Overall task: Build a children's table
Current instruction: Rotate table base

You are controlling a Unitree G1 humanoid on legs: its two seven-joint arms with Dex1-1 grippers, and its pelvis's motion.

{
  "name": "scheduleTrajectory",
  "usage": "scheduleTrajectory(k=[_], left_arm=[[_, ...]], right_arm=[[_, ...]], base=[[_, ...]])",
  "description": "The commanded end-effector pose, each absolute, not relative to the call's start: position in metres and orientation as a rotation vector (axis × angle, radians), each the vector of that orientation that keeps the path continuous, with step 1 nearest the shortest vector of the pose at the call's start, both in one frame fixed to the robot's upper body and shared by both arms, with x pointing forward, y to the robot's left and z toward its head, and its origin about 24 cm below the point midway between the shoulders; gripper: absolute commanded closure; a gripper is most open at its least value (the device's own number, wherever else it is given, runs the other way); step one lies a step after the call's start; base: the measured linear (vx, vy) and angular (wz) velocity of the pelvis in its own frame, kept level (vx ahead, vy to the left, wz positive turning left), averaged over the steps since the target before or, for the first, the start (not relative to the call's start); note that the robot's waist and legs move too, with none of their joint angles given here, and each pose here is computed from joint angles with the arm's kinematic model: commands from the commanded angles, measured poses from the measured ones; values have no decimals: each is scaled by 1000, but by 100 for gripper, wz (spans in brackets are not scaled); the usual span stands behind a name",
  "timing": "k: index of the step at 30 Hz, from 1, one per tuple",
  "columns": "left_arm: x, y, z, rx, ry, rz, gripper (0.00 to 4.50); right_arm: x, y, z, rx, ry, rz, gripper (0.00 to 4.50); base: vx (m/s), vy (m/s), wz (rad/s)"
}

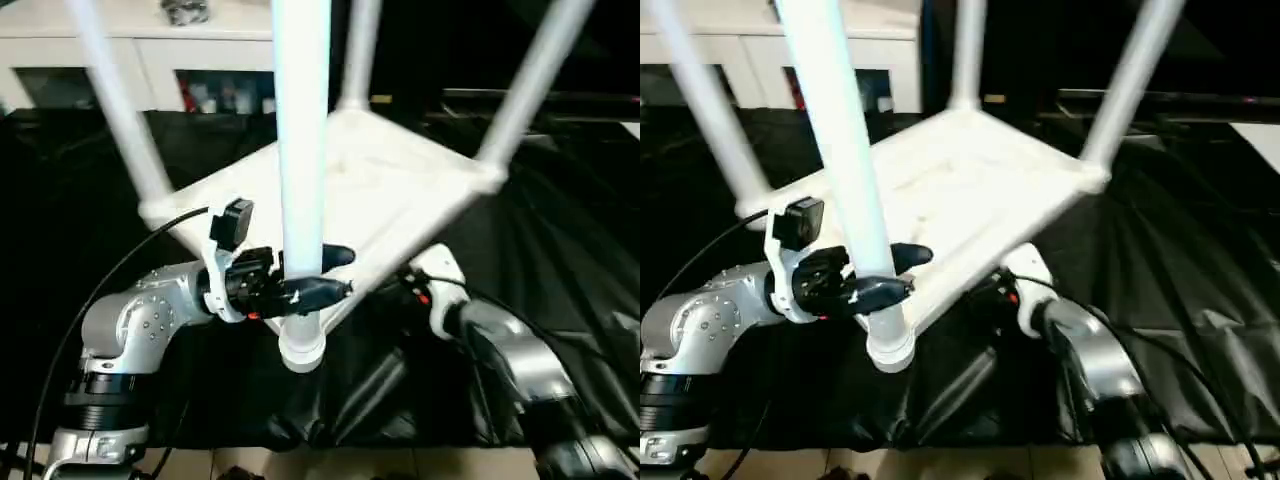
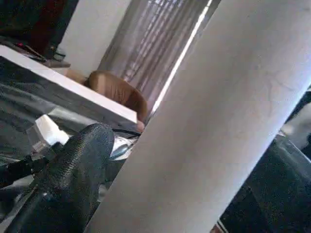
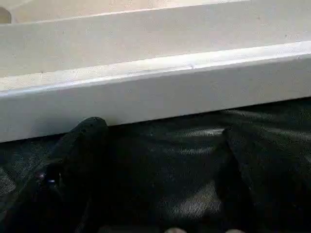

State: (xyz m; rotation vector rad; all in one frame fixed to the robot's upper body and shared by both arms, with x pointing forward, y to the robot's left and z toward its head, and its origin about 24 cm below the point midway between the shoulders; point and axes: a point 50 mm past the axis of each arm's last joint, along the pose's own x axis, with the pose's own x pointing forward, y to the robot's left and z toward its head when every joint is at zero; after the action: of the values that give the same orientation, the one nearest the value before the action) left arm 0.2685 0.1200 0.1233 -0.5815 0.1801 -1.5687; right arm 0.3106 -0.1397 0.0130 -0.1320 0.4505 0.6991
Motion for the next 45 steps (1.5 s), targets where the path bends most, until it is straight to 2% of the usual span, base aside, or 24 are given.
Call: scheduleTrajectory(k=[1,7,13,18,24,28,31,34,36,37,38,39,45], left_arm=[[263,105,127,-583,184,-1637,0],[266,95,129,-594,173,-1649,0],[267,84,130,-600,160,-1654,0],[273,75,127,-575,148,-1625,0],[266,68,133,-586,145,-1696,0],[265,82,133,-576,161,-1701,0],[265,100,131,-564,182,-1663,0],[266,106,129,-557,189,-1634,0],[265,115,126,-559,201,-1599,0],[265,115,126,-559,201,-1599,0],[262,119,124,-577,203,-1574,0],[262,119,124,-577,203,-1574,0],[241,120,124,-646,212,-1590,0]], right_arm=[[311,-116,10,-130,455,789,5],[317,-93,8,-130,449,876,5],[318,-78,7,-117,435,929,5],[321,-73,4,-120,436,926,5],[322,-72,4,-164,420,917,5],[322,-86,4,-185,406,888,5],[321,-109,5,-187,400,840,5],[321,-119,5,-191,402,816,5],[321,-136,6,-202,403,771,5],[321,-136,6,-202,403,771,5],[321,-152,10,-224,394,729,5],[321,-152,10,-224,394,729,5],[322,-181,26,-234,357,662,5]], base=[[0,0,0],[0,0,0],[0,0,0],[0,0,0],[0,0,0],[0,0,0],[0,0,0],[0,0,0],[0,0,0],[0,0,0],[0,0,0],[0,0,0],[0,0,0]])
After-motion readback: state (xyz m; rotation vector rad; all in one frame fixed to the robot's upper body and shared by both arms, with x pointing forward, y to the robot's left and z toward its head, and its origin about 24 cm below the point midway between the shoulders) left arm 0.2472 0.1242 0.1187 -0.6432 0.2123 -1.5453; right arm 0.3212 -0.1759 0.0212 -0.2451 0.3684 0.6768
